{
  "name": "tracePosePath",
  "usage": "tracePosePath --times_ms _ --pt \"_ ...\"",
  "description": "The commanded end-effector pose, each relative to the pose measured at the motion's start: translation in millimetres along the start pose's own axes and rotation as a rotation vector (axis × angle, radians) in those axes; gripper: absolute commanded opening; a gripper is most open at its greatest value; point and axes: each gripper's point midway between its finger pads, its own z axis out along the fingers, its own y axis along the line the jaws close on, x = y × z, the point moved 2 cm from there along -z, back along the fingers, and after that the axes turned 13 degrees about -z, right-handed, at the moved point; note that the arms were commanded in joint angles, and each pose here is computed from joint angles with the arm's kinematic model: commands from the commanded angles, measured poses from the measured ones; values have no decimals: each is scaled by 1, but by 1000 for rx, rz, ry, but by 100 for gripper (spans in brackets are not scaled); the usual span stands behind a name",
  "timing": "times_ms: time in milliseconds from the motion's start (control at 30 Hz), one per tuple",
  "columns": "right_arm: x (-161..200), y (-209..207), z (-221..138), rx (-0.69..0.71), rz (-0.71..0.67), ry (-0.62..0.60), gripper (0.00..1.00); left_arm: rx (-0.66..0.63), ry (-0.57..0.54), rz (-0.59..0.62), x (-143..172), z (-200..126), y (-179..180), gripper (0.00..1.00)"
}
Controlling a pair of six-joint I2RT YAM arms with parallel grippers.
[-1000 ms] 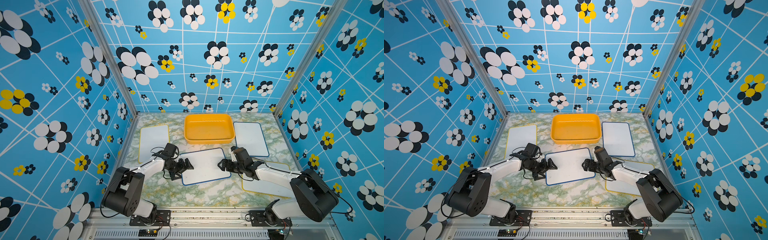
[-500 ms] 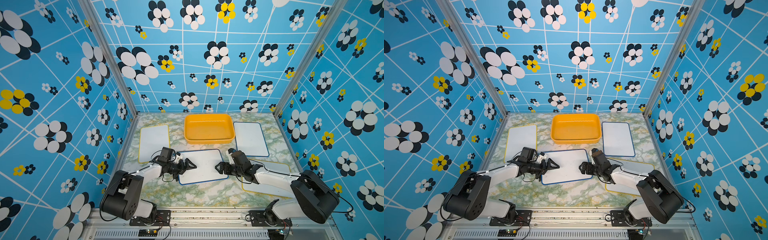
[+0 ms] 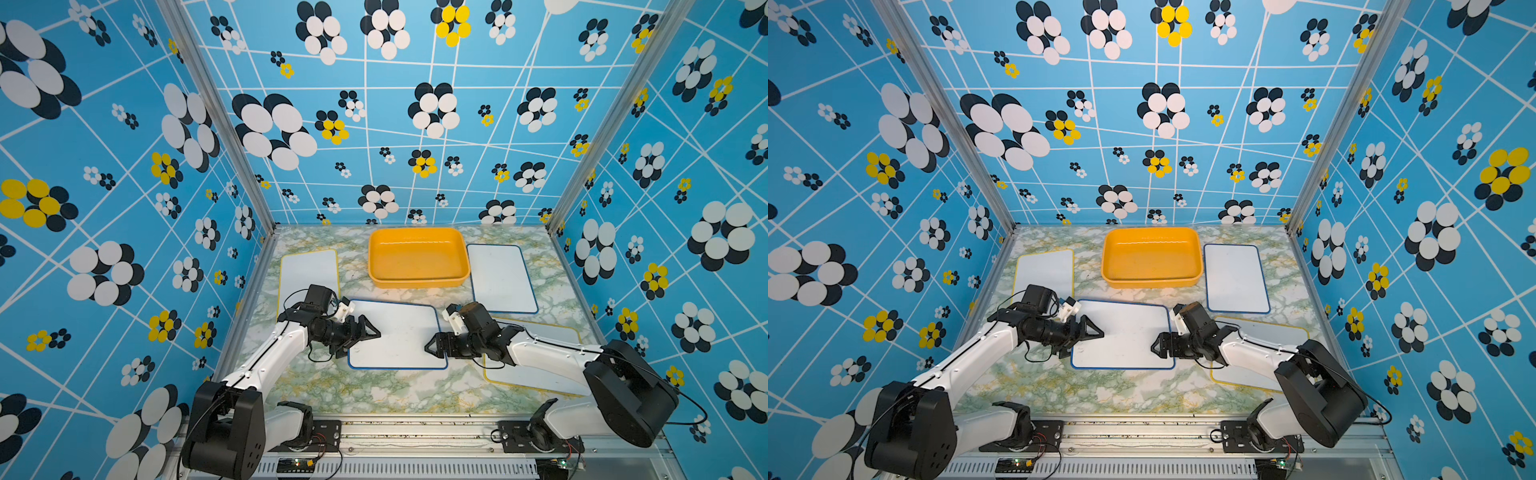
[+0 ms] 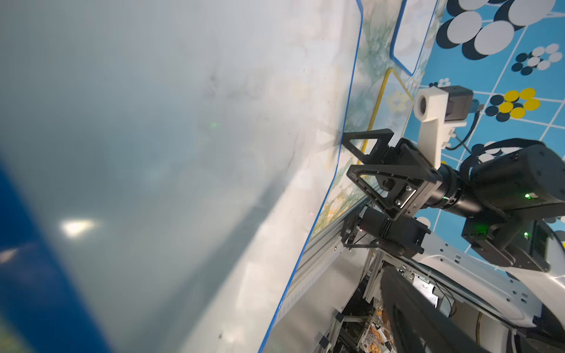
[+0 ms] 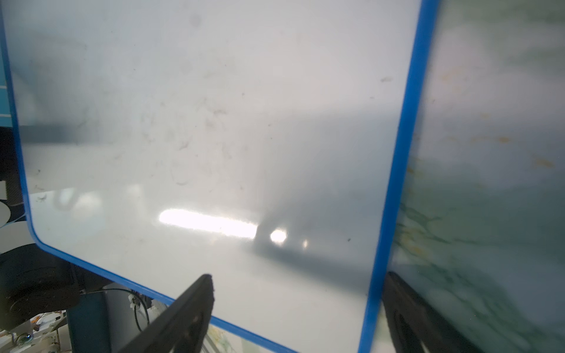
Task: Put the whiteboard into the storage box
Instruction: Pick up the whiteboard at the center of the board.
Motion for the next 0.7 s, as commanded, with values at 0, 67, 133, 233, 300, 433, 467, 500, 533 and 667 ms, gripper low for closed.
tracePosePath --times_ms 0,67,133,233,300,433,467,500,533,667 --pt "91 -41 1 151 143 342 90 3 27 14 10 -7 -3 73" --pt "89 -40 2 147 142 338 90 0 34 5 11 -6 -2 58" --pt "86 -39 2 142 141 331 90 -3 38 3 12 -7 -2 47" --pt "81 -36 -1 133 137 310 90 -4 36 4 13 -9 -4 31" --pt "75 -34 -4 128 132 289 90 -12 26 5 12 -10 -4 24" --pt "64 -30 -13 122 114 257 90 -26 24 -4 12 -11 -3 16" --pt "61 -29 -15 122 112 250 90 -32 23 -4 12 -12 -3 14" --pt "58 -28 -17 122 109 242 90 -40 21 -1 12 -13 -2 13" --pt "55 -27 -19 121 108 234 90 -46 15 1 12 -14 -2 13" --pt "39 -25 -31 120 104 194 91 -62 -1 9 13 -18 -3 0"
